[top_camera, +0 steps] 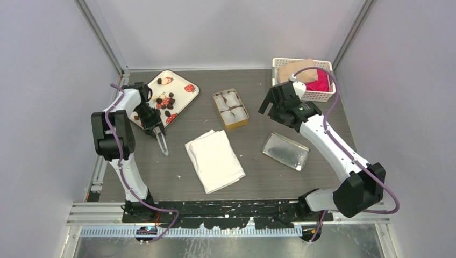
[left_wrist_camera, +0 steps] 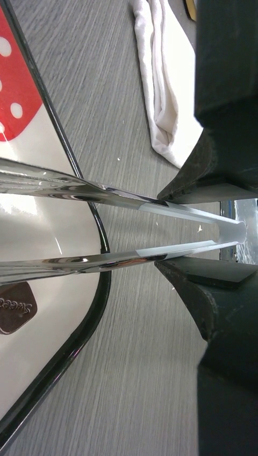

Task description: Pack the chocolate

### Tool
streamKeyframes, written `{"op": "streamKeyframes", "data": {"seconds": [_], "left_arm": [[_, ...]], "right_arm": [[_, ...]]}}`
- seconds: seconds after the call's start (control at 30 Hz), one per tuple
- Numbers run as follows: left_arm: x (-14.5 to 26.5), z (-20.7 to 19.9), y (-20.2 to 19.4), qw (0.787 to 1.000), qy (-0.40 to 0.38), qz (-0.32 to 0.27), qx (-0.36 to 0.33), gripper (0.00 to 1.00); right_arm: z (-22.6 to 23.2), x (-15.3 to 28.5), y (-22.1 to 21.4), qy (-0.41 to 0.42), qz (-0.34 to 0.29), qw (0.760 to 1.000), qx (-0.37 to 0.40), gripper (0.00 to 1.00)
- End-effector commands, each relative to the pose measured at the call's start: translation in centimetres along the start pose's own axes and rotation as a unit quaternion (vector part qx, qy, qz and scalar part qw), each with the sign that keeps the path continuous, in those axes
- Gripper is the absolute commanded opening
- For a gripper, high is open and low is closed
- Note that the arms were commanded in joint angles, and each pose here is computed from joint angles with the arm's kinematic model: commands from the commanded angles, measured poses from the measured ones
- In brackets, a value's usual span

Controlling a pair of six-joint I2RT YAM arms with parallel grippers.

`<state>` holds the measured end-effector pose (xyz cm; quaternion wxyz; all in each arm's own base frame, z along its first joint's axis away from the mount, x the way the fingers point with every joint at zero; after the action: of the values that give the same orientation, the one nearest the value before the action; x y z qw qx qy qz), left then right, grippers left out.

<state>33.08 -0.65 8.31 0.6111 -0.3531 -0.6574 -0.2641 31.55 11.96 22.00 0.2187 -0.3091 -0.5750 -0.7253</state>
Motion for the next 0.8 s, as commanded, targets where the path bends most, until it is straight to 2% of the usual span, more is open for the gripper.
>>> {"op": "streamKeyframes", "data": {"seconds": [0.0, 0.4, 0.5, 0.6, 0.77], "left_arm": [[0.64, -0.28, 0.00, 1.000, -0.018, 0.014, 0.000, 0.38], [0.58, 0.09, 0.27, 0.999, -0.024, 0.026, 0.009, 0.38], [0.55, -0.15, 0.25, 0.999, -0.035, 0.032, 0.008, 0.28], [0.43, -0.12, 0.25, 0.999, -0.035, 0.033, 0.009, 0.25], [0.38, -0.12, 0.14, 0.999, -0.037, 0.035, 0.008, 0.06]], "right_arm": [[0.06, 1.32, 1.52, 0.015, -0.035, 0.999, -0.023, 0.98], [-0.18, 1.69, 1.33, 0.016, -0.037, 0.999, -0.026, 0.98], [-0.31, 1.78, 1.24, 0.015, -0.037, 0.999, -0.025, 0.98], [-0.40, 1.94, 1.25, 0.015, -0.039, 0.999, -0.026, 0.98], [-0.53, 1.94, 1.09, 0.014, -0.038, 0.999, -0.026, 0.98]]}}
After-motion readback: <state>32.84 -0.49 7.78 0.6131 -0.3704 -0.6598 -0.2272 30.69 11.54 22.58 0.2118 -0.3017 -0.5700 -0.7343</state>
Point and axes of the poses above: each gripper's point midway between its finger pads, its own x axis back along the fingers, its own z axis along the line the jaws close on, y = z × x, the point moved 3 cm from there along x, back along the fingers, and after that the axes turned 12 degrees about x, right-handed, at the moved point
